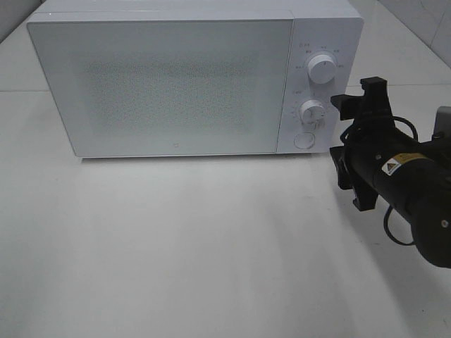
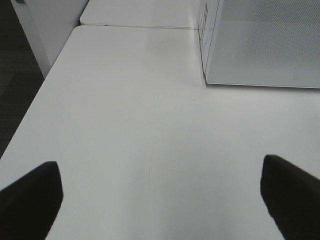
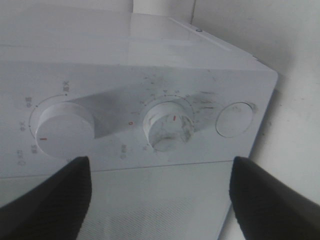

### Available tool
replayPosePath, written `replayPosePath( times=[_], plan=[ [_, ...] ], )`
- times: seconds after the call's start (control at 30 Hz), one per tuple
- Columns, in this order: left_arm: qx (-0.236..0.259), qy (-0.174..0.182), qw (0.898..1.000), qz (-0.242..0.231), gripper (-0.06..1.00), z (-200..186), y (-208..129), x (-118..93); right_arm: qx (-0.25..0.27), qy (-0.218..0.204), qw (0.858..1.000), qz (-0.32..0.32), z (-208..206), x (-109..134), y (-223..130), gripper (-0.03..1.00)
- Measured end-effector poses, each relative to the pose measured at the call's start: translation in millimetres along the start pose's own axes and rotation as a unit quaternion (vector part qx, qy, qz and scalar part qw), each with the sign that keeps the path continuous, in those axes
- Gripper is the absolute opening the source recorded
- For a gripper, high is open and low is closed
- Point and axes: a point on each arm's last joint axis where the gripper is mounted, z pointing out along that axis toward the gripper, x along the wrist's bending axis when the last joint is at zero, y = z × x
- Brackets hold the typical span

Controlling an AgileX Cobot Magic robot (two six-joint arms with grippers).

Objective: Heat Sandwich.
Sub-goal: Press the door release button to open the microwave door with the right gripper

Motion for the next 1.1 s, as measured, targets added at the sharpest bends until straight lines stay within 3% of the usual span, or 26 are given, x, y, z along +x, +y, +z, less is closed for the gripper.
replayPosePath(
  times=[0.37, 0.53, 0.63, 0.67, 0.7, 0.77, 0.8, 0.83, 0.93, 0.97, 1.0, 1.07, 1.1],
  plan=[
    [0.000, 0.000, 1.000, 0.000, 0.99, 0.0, 0.0, 0.0, 0.055, -0.048, 0.992, -0.099, -25.3, 6.5, 0.8, 0.75],
    [0.000, 0.000, 1.000, 0.000, 0.99, 0.0, 0.0, 0.0, 0.085, -0.070, 0.978, -0.177, -35.5, 12.3, 2.4, 0.75],
    [0.000, 0.000, 1.000, 0.000, 0.99, 0.0, 0.0, 0.0, 0.116, -0.105, 0.956, -0.248, -42.0, 16.5, 8.4, 0.75],
    [0.000, 0.000, 1.000, 0.000, 0.99, 0.0, 0.0, 0.0, 0.116, -0.105, 0.956, -0.248, -42.0, 16.5, 8.4, 0.75],
    [0.000, 0.000, 1.000, 0.000, 0.99, 0.0, 0.0, 0.0, 0.139, -0.122, 0.938, -0.293, -44.4, 19.9, 10.8, 0.75],
    [0.000, 0.000, 1.000, 0.000, 0.99, 0.0, 0.0, 0.0, 0.159, -0.132, 0.920, -0.332, -46.4, 25.6, 14.3, 0.75],
    [0.000, 0.000, 1.000, 0.000, 0.99, 0.0, 0.0, 0.0, 0.159, -0.132, 0.920, -0.332, -46.4, 25.6, 14.3, 0.75],
    [0.000, 0.000, 1.000, 0.000, 0.99, 0.0, 0.0, 0.0, 0.182, -0.139, 0.899, -0.372, -48.3, 31.3, 16.3, 0.75],
    [0.000, 0.000, 1.000, 0.000, 0.99, 0.0, 0.0, 0.0, 0.221, -0.154, 0.863, -0.426, -51.5, 39.7, 18.5, 0.75],
    [0.000, 0.000, 1.000, 0.000, 0.99, 0.0, 0.0, 0.0, 0.221, -0.154, 0.863, -0.426, -51.5, 39.7, 18.5, 0.75],
    [0.000, 0.000, 1.000, 0.000, 0.99, 0.0, 0.0, 0.0, 0.242, -0.160, 0.840, -0.459, -53.6, 45.4, 19.9, 0.75],
    [0.000, 0.000, 1.000, 0.000, 0.99, 0.0, 0.0, 0.0, 0.262, -0.169, 0.813, -0.491, -55.8, 49.7, 20.6, 0.75],
    [0.000, 0.000, 1.000, 0.000, 0.99, 0.0, 0.0, 0.0, 0.281, -0.185, 0.787, -0.518, -58.5, 53.2, 21.7, 0.75]
  ],
)
